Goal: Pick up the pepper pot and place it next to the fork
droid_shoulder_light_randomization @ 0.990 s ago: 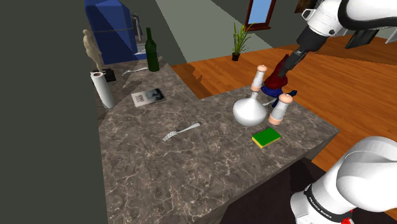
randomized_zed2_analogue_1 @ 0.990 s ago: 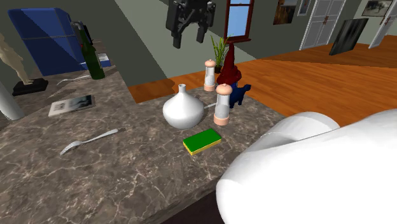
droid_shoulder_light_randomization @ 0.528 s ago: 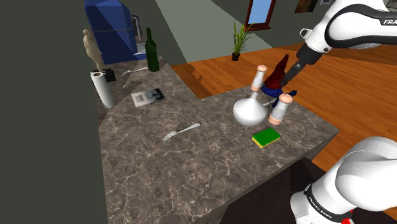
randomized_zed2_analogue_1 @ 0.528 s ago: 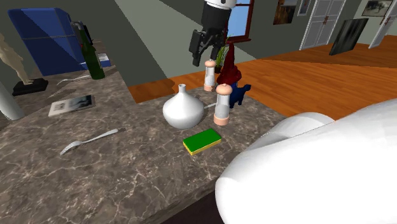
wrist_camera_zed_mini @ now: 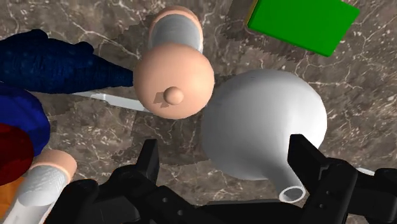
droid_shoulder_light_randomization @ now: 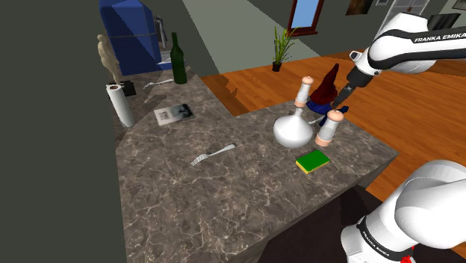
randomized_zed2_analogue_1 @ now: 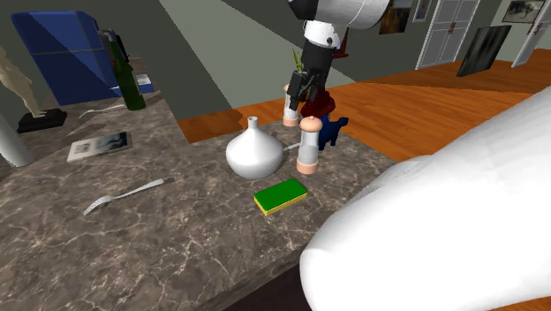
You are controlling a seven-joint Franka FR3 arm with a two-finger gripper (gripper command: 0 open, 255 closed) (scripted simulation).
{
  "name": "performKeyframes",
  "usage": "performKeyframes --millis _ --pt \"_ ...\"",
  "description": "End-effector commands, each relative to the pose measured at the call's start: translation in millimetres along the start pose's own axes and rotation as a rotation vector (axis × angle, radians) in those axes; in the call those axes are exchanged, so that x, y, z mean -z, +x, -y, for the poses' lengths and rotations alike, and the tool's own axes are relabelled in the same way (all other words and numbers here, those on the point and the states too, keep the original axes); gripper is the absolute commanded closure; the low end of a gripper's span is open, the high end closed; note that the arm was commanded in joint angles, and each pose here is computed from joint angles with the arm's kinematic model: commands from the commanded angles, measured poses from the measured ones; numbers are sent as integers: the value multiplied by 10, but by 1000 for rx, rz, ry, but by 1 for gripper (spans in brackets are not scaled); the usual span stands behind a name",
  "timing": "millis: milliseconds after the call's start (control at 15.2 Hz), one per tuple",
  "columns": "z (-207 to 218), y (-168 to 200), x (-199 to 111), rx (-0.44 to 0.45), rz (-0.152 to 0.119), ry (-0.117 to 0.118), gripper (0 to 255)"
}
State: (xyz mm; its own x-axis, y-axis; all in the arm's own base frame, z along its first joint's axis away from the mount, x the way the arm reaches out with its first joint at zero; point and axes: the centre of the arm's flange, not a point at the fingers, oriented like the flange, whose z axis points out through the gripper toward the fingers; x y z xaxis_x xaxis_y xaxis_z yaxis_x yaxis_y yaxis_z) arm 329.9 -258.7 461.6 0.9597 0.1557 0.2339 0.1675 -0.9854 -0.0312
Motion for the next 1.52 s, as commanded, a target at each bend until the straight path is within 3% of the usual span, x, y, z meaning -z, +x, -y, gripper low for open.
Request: performKeyframes --millis 0,132,594,1122,1188,1452 --pt "-205 -50 -163 7 4 4 0" --pt "-369 -86 -291 11 6 9 0" --pt "-366 -89 -661 11 6 9 0" --pt "-365 -89 -691 11 6 9 0" --pt "-365 -89 -691 11 6 9 255" --pt "-367 -89 -690 11 6 9 255"
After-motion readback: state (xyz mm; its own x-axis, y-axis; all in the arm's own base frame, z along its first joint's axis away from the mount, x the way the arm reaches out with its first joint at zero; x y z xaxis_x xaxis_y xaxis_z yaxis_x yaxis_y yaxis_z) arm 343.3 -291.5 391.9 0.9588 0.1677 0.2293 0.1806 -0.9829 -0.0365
